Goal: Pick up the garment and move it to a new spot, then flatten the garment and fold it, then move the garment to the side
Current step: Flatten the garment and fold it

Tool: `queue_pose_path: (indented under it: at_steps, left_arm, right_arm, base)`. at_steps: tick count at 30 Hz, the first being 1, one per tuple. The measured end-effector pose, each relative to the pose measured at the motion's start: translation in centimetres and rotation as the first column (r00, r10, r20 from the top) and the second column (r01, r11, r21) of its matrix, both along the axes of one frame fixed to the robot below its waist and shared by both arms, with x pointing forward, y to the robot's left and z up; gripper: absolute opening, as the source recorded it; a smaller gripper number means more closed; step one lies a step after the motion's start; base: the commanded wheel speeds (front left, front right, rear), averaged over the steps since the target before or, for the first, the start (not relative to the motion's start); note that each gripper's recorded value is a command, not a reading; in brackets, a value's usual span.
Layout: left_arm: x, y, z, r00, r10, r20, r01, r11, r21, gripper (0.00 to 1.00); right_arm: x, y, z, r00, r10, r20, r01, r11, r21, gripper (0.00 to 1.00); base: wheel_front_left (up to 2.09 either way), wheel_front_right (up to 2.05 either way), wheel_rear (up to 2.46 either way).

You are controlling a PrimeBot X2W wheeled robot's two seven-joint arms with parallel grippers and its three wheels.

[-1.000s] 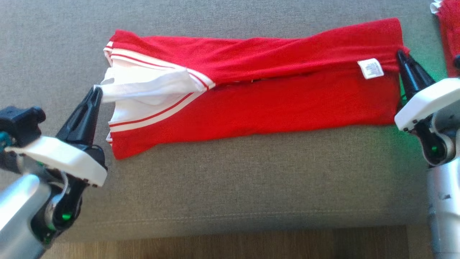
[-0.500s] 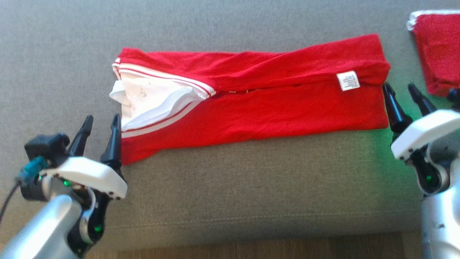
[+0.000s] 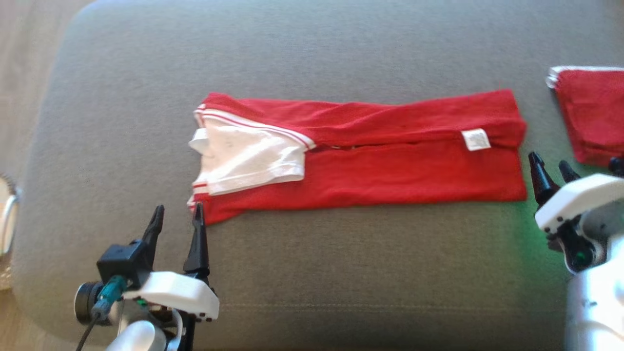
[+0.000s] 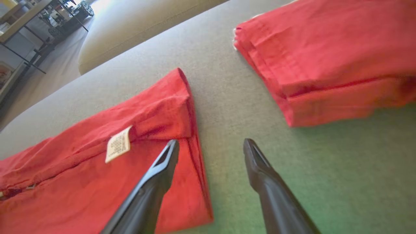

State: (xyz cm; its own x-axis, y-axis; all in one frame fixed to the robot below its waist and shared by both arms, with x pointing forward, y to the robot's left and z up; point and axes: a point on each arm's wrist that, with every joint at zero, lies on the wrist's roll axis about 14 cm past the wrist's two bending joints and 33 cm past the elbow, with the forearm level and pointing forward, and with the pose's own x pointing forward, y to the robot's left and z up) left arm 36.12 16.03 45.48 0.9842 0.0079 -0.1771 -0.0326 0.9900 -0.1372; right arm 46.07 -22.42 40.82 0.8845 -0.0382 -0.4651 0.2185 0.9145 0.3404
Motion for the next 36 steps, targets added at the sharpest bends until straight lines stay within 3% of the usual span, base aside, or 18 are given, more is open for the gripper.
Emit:
queue_pose_path:
  at_steps: [6, 10, 19, 20, 21, 23, 24, 36]
  left_arm:
    - [-0.7, 1.6, 0.6, 0.998, 0.055, 0.029, -0.055, 0.998, 0.006, 1.00]
    - [-1.0, 1.9, 0.7, 0.996, 0.076, 0.035, -0.077, 0.997, 0.006, 1.00]
    - [-2.2, 2.0, -0.2, 0.995, 0.099, 0.012, -0.099, 0.995, -0.009, 1.00]
    - [-2.2, 1.9, -0.2, 0.995, 0.099, 0.013, -0.099, 0.995, -0.008, 1.00]
    - [-2.2, 2.0, -0.2, 0.995, 0.100, 0.015, -0.099, 0.995, -0.008, 1.00]
    - [-2.1, 2.0, 0.0, 0.995, 0.099, 0.025, -0.099, 0.995, -0.008, 1.00]
    - [-2.0, 2.1, 0.1, 0.995, 0.098, 0.028, -0.098, 0.995, -0.008, 1.00]
    - [-2.3, 2.1, -0.3, 0.996, 0.084, 0.024, -0.084, 0.996, -0.006, 1.00]
  right_arm:
    - [3.1, 2.5, 0.0, 0.999, 0.034, -0.012, -0.034, 0.999, 0.019, 1.00]
    - [3.4, 2.4, -1.8, 0.996, 0.054, -0.071, -0.059, 0.997, -0.058, 1.00]
    - [3.9, 3.2, -3.2, 0.988, 0.075, -0.135, -0.086, 0.993, -0.077, 1.00]
    - [3.9, 3.3, -3.2, 0.987, 0.078, -0.140, -0.090, 0.993, -0.076, 0.96]
    - [3.9, 3.4, -3.3, 0.986, 0.080, -0.144, -0.091, 0.993, -0.074, 0.58]
    - [3.7, 3.4, -3.4, 0.985, 0.083, -0.154, -0.095, 0.993, -0.074, 0.07]
    - [3.6, 3.4, -3.5, 0.984, 0.084, -0.159, -0.097, 0.992, -0.074, 0.00]
    - [3.7, 1.3, -0.2, 0.995, 0.075, -0.063, -0.084, 0.984, -0.159, 0.00]
  base:
    - [0.00, 0.00, 0.00]
    - [0.00, 0.00, 0.00]
    - [0.00, 0.00, 0.00]
    - [0.00, 0.00, 0.00]
    - [0.00, 0.00, 0.00]
    - [0.00, 0.00, 0.00]
    - [0.00, 0.00, 0.00]
    - [0.00, 0.00, 0.00]
